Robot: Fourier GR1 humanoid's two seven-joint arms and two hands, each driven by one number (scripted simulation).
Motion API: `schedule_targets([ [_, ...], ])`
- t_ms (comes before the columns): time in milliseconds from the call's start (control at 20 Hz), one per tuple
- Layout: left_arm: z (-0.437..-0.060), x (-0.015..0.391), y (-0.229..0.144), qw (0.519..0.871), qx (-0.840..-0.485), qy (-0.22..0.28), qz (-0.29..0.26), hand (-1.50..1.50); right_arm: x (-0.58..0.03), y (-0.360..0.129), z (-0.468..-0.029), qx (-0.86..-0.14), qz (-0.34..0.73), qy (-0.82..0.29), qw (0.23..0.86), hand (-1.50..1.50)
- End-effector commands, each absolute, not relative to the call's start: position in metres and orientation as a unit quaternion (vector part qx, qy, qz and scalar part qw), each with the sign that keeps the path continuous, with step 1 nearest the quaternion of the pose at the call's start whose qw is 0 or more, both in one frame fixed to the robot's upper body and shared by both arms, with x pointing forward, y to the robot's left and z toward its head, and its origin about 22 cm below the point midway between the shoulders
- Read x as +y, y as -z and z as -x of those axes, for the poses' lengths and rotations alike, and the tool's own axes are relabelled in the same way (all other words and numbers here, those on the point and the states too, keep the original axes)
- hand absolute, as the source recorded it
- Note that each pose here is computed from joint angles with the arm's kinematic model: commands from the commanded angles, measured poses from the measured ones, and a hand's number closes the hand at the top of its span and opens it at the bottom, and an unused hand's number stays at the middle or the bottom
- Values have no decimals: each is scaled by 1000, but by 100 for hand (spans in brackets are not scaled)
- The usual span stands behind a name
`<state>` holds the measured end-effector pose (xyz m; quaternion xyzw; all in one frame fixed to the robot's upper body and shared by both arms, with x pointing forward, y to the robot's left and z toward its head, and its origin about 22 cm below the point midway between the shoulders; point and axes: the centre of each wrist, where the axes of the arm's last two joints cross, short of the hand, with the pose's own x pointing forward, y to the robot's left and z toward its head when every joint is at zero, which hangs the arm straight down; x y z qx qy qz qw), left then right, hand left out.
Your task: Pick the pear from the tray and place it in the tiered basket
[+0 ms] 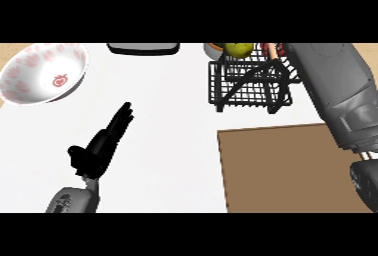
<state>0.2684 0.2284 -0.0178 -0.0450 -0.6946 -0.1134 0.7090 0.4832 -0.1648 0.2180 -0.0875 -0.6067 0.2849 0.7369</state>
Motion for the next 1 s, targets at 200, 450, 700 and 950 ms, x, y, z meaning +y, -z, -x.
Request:
schedule_targets([
  [200, -277, 231, 12, 712, -693, 105, 43, 0, -172, -205, -482, -592, 15, -210, 778, -150],
  [450, -277, 241, 6, 706, -698, 114, 42, 0, -200, -243, -483, -653, 119, -115, 739, -150],
  [700, -264, 234, 22, 713, -691, 114, 36, 0, -264, -268, -476, -679, 222, -8, 700, -150],
  [950, -272, 239, 18, 719, -687, 100, 34, 0, -351, -258, -454, -710, 223, 88, 662, -150],
])
